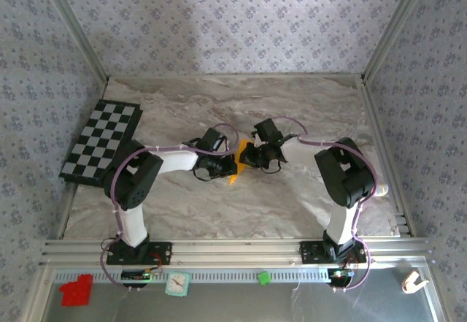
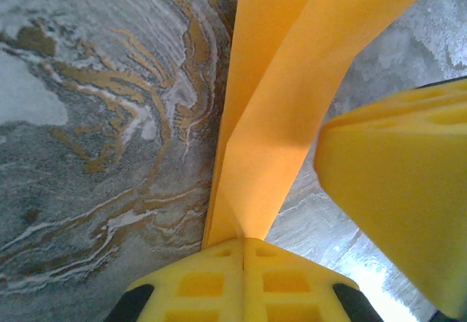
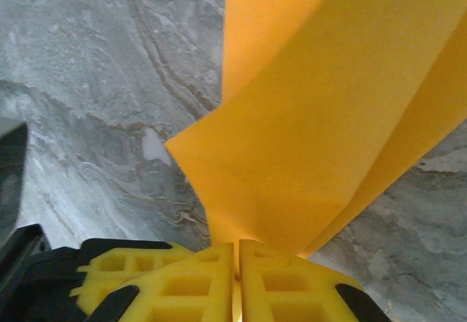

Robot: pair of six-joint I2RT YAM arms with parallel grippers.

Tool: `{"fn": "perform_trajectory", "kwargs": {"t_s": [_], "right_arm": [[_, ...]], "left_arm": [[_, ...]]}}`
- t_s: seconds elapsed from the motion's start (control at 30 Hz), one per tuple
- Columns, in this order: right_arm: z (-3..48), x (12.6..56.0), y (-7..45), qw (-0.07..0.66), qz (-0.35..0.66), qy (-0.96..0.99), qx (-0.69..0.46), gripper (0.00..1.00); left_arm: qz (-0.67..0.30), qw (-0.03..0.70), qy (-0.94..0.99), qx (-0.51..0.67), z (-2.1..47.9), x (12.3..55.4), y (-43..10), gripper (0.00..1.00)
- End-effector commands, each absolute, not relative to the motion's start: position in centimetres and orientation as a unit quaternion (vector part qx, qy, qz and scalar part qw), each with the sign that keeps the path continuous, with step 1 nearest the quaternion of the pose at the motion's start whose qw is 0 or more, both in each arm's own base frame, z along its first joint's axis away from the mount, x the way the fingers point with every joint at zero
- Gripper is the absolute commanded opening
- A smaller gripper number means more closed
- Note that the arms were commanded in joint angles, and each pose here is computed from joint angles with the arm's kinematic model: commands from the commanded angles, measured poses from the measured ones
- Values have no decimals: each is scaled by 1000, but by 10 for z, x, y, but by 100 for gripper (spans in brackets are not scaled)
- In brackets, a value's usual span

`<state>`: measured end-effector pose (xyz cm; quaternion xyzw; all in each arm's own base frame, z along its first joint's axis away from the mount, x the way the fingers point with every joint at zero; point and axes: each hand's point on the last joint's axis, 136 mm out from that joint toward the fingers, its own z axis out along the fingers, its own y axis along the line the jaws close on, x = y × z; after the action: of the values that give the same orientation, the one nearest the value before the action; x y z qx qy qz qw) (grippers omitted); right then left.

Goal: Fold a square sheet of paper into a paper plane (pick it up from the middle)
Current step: Fold the wing for the fifth time at the center of the table.

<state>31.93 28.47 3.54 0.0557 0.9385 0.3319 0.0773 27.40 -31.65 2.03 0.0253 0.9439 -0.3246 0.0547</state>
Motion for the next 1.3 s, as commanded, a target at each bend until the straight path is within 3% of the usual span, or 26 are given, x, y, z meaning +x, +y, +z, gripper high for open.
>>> {"fn": "perform_trajectory", "kwargs": {"t_s": [0.0,0.27,0.53,0.97,1.27], "right_arm": [[24,316,285,63,310,947,51,10],[4,307,272,49,279,958,54,9],[-4,302,267,43,273,960,52,8],[-1,306,270,49,289,955,50,7],[32,337,265,101,259,961,12,7]], "left_arm": [[-262,11,965,19,-11,251,-295,0],[-266,17,964,22,-3,252,-297,0],[-344,66,935,50,36,272,-327,4],[-294,25,955,29,-4,255,-306,0],[-245,-11,969,13,-21,238,-285,0]]}}
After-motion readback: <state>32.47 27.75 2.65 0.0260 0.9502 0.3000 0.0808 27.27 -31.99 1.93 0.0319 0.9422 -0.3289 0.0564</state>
